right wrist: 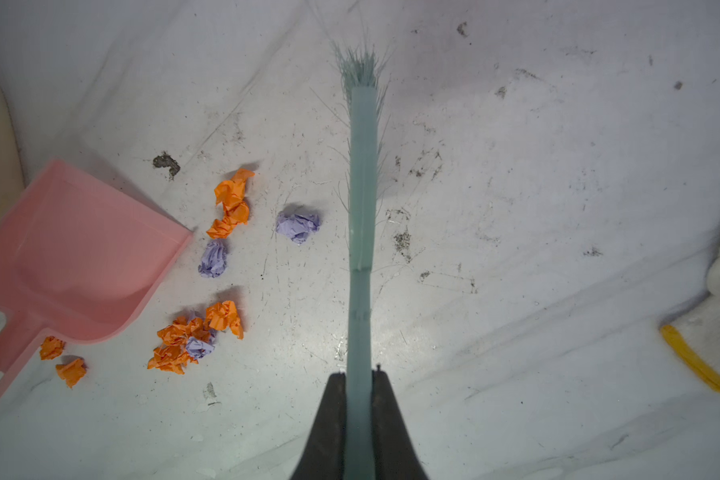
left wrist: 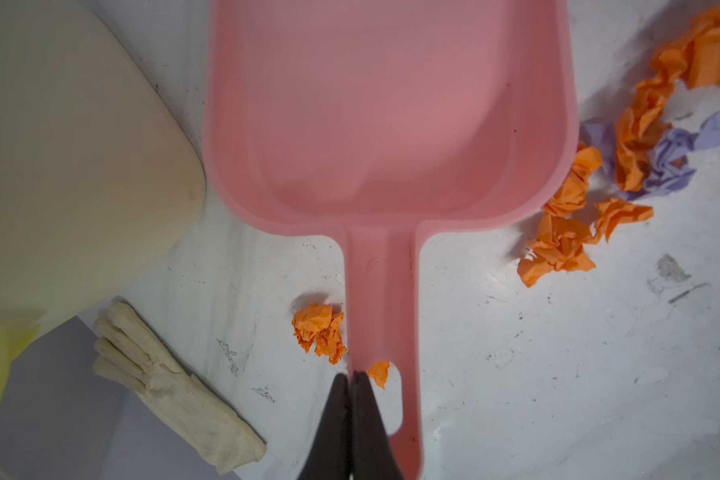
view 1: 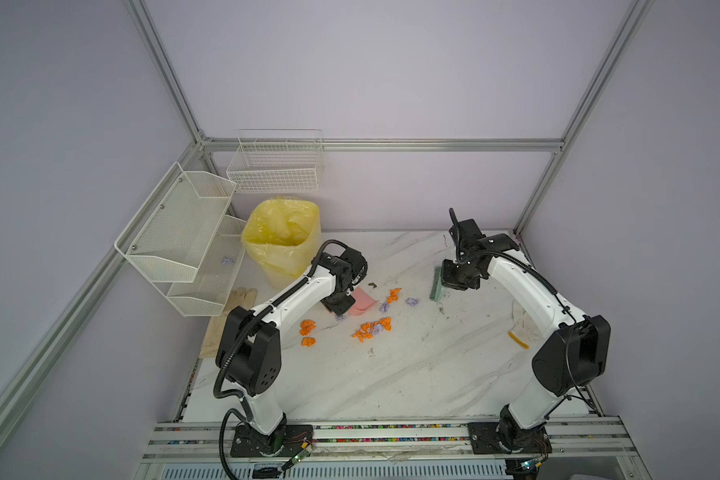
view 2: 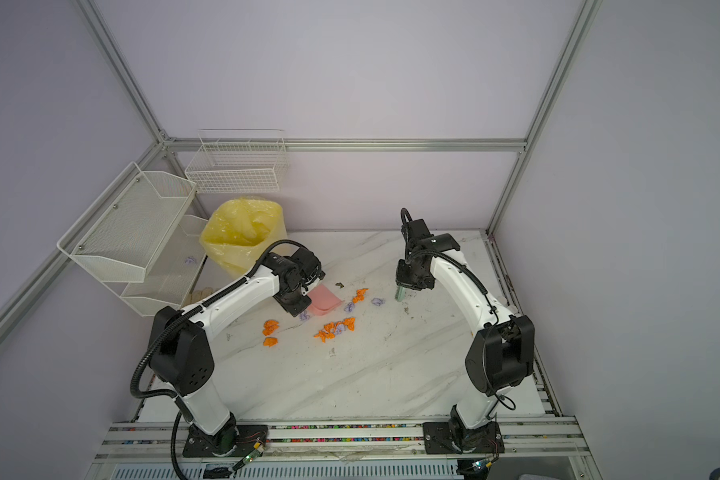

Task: Sweep away the paper scraps from the table
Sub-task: 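Sweep scraps with the brush toward the pink dustpan held by the left gripper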

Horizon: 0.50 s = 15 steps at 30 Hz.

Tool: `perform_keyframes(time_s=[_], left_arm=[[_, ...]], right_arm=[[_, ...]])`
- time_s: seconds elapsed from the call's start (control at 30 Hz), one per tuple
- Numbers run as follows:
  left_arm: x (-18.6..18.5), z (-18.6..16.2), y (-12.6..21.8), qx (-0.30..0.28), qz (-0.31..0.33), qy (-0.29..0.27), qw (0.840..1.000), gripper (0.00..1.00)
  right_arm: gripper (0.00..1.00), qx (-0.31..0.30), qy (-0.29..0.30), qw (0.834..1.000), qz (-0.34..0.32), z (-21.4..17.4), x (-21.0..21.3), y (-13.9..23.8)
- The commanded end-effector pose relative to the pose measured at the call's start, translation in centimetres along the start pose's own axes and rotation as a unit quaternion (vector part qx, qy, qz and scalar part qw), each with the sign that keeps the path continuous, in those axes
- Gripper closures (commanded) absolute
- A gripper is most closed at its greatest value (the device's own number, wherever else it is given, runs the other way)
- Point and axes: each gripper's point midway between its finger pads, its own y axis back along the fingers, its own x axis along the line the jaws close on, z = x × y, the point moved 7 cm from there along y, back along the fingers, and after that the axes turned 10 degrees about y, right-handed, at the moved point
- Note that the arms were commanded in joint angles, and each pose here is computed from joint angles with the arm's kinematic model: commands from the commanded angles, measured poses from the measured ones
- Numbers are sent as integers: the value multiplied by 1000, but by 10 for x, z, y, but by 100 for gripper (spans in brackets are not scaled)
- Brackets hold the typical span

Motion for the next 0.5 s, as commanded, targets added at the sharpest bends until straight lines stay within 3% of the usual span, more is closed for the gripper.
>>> perform_keyframes(time_s=[0.0,0.47], left_arm=[[-9,-4,4,-17,18,-53,998,100],[-14,-4,-1,-3,13,-73,997,100]], right_arm=[[100,7,24,1000,-4,-3,3,-2],[100,23,61,998,22,-6,38,-27]])
